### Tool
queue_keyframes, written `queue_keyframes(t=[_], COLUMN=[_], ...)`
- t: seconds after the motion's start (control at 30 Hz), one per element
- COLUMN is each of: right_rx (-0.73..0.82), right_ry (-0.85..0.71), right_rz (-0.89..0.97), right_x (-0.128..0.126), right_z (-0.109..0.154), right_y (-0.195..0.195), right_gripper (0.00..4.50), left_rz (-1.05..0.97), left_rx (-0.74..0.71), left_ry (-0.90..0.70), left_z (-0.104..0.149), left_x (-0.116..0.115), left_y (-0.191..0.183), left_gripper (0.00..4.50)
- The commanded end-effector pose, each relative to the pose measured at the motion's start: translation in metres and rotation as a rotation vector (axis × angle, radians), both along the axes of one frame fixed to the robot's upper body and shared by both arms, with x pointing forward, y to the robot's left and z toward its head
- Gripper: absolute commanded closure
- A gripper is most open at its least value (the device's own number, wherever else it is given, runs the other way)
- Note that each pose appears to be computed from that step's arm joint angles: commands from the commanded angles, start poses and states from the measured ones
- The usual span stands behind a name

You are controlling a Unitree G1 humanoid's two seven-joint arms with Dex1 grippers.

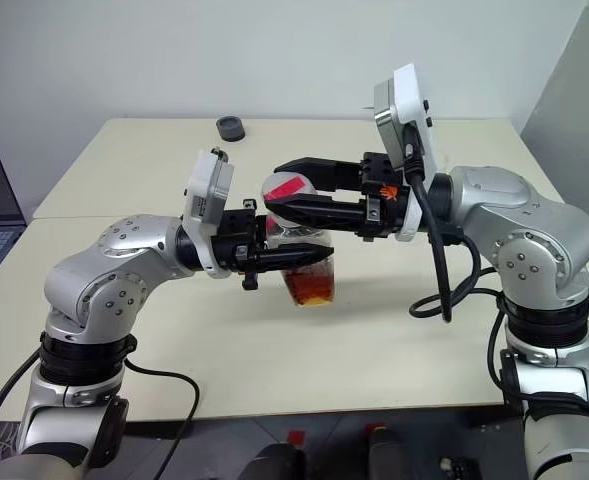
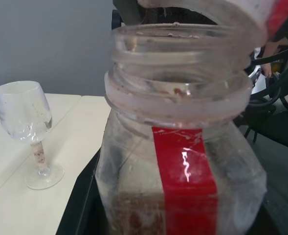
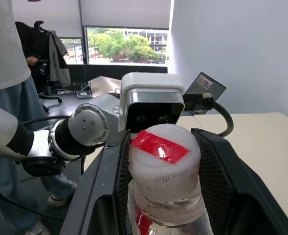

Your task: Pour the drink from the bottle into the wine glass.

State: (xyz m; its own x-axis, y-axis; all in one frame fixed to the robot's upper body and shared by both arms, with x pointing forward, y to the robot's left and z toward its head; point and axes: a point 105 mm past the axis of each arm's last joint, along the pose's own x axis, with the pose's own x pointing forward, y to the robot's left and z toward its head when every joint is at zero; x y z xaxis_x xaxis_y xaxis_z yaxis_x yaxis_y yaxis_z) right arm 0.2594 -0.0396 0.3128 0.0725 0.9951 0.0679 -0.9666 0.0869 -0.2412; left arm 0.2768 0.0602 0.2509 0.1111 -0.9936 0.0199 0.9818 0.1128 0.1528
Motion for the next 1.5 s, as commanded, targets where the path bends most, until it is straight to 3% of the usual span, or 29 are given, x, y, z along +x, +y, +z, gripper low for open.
queue_keyframes(t=[0.03, 0.3, 0.43, 0.53, 0.77, 1.23, 1.47, 1.5], right_rx=[0.011, 0.040, 0.123, 0.137, 0.036, 0.075, 0.092, 0.092], right_ry=[-0.048, -0.048, 0.032, 0.080, 0.196, 0.349, 0.416, 0.414], right_rz=[-0.002, -0.043, -0.101, -0.177, -0.485, -1.333, -1.421, -1.420], right_x=[-0.003, 0.006, 0.017, 0.025, 0.044, 0.077, 0.079, 0.079], right_z=[0.007, 0.028, 0.053, 0.052, -0.028, -0.177, -0.210, -0.211], right_y=[0.000, -0.012, -0.028, -0.044, -0.103, -0.188, -0.192, -0.191], right_gripper=[2.86, 2.86, 2.86, 2.86, 2.86, 2.86, 2.86, 2.15], left_rz=[-0.023, -0.023, -0.021, -0.019, 0.007, -0.003, 0.001, 0.002], left_rx=[-0.016, -0.013, -0.014, -0.014, -0.022, -0.015, -0.011, -0.011], left_ry=[-0.070, -0.068, -0.068, -0.068, -0.069, -0.067, -0.068, -0.068], left_z=[0.014, 0.014, 0.013, 0.012, 0.011, 0.011, 0.011, 0.011], left_x=[-0.008, -0.009, -0.010, -0.010, -0.009, -0.009, -0.009, -0.009], left_y=[-0.002, -0.001, 0.000, 0.001, 0.002, -0.003, -0.002, -0.002], left_gripper=[2.74, 2.74, 2.74, 2.74, 2.74, 2.74, 2.74, 2.74])
